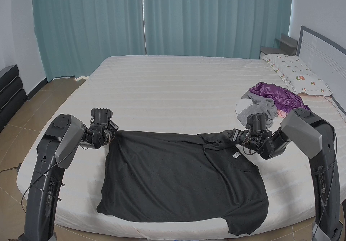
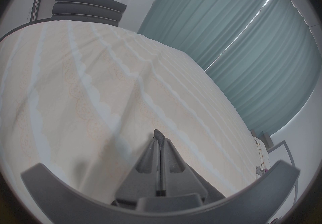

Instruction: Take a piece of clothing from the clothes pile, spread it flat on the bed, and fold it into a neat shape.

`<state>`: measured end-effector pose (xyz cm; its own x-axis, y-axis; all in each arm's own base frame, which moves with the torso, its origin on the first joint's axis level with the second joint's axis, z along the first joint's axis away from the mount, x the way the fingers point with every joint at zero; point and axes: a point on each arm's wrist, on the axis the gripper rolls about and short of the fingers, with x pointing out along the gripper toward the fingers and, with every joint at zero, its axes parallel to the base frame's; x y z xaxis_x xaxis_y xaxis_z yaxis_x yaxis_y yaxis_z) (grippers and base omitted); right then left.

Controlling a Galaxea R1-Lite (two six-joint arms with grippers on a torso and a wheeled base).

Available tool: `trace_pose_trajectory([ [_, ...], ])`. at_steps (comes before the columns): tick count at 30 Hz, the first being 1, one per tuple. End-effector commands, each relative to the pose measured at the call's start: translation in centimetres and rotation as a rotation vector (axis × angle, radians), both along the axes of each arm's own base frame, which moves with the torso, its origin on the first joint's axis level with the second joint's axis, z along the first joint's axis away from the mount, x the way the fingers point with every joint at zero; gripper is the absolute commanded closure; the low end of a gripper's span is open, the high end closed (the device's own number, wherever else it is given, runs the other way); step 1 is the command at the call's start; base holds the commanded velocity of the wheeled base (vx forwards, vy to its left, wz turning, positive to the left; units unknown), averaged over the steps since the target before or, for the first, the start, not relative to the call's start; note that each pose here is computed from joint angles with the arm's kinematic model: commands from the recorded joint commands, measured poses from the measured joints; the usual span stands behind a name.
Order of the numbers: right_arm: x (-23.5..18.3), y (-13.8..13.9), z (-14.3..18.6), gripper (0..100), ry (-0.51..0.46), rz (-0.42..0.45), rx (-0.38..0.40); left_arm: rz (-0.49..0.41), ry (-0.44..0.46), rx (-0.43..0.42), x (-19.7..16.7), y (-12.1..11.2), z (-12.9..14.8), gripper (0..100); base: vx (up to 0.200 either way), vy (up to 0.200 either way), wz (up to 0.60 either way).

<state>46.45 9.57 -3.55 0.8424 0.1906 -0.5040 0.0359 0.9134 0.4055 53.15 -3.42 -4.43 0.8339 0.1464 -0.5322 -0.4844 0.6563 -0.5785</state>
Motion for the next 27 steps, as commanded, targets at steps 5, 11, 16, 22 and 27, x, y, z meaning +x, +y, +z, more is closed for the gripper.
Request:
trace_pose_trajectory([
  [5, 1.7, 0.2, -2.2, 100, 0.009, -0.005, -0.006, -0.001, 0.002, 0.002, 0.0, 0.0, -0.1, 100, 0.0, 0.0, 0.0],
  [11, 2.7, 0.1, -1.8, 100, -0.035, -0.02, 0.007, -0.002, 0.004, 0.003, 0.0, 0.0, -0.1, 100, 0.0, 0.0, 0.0],
  [16, 3.9, 0.3, -0.7, 100, -0.102, -0.05, 0.038, -0.003, 0.002, 0.004, 0.0, 0.0, -0.1, 100, 0.0, 0.0, 0.0],
  [22, 6.2, 0.4, 0.0, 100, -0.241, -0.139, 0.045, 0.004, -0.044, 0.002, 0.2, 0.0, 0.2, 100, 0.0, 0.0, 0.0],
  [27, 8.6, 0.6, -0.4, 100, -0.352, -0.215, 0.035, 0.029, -0.108, 0.012, 0.5, 0.0, 0.5, 100, 0.0, 0.0, 0.0],
])
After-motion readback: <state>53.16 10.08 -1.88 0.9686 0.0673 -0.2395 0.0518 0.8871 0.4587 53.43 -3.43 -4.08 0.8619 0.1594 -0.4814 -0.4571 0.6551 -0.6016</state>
